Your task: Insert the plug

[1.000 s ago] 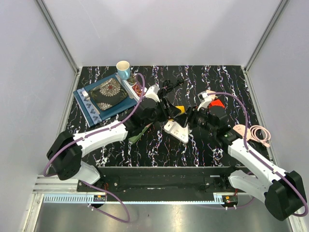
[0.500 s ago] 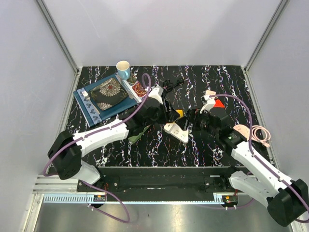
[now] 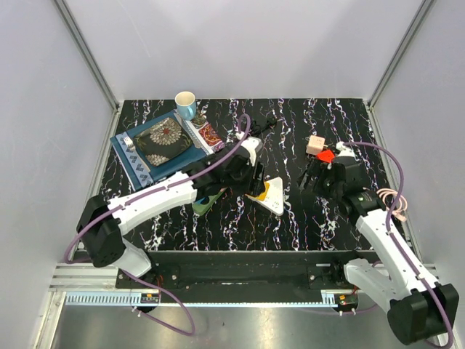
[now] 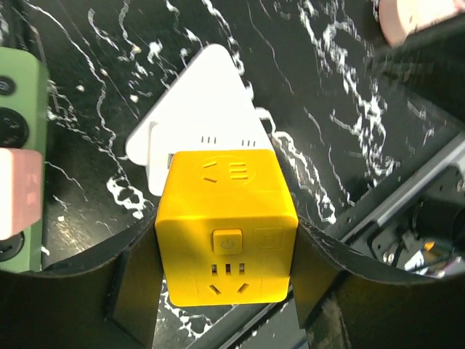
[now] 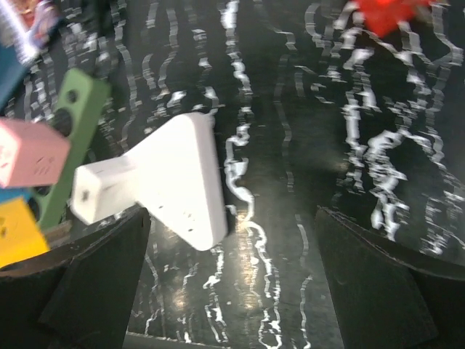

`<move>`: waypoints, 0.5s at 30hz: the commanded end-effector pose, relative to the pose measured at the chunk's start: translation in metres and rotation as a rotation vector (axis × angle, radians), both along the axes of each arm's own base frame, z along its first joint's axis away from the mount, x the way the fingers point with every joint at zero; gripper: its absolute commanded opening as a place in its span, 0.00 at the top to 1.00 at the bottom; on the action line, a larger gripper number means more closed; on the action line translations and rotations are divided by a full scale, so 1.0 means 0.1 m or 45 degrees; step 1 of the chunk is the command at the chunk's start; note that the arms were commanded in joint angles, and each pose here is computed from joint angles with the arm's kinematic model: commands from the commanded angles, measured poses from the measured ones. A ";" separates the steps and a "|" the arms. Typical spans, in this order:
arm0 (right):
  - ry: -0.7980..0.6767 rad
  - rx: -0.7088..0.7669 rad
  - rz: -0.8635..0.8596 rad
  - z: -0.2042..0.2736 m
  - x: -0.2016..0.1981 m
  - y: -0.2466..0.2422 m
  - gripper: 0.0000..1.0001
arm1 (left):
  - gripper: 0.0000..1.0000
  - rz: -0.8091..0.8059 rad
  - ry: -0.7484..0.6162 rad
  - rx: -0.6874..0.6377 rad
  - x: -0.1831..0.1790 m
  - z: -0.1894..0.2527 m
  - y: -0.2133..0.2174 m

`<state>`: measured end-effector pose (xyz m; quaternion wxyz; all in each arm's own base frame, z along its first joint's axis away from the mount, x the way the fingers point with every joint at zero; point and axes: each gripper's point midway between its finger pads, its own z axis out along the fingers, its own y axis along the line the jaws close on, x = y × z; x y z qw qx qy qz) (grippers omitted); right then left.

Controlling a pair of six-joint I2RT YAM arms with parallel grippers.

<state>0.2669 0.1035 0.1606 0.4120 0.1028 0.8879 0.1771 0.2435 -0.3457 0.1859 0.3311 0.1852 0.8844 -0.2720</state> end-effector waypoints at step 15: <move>0.167 0.057 -0.178 -0.19 -0.16 -0.28 0.00 | 1.00 -0.346 0.137 0.018 -0.27 0.01 -0.64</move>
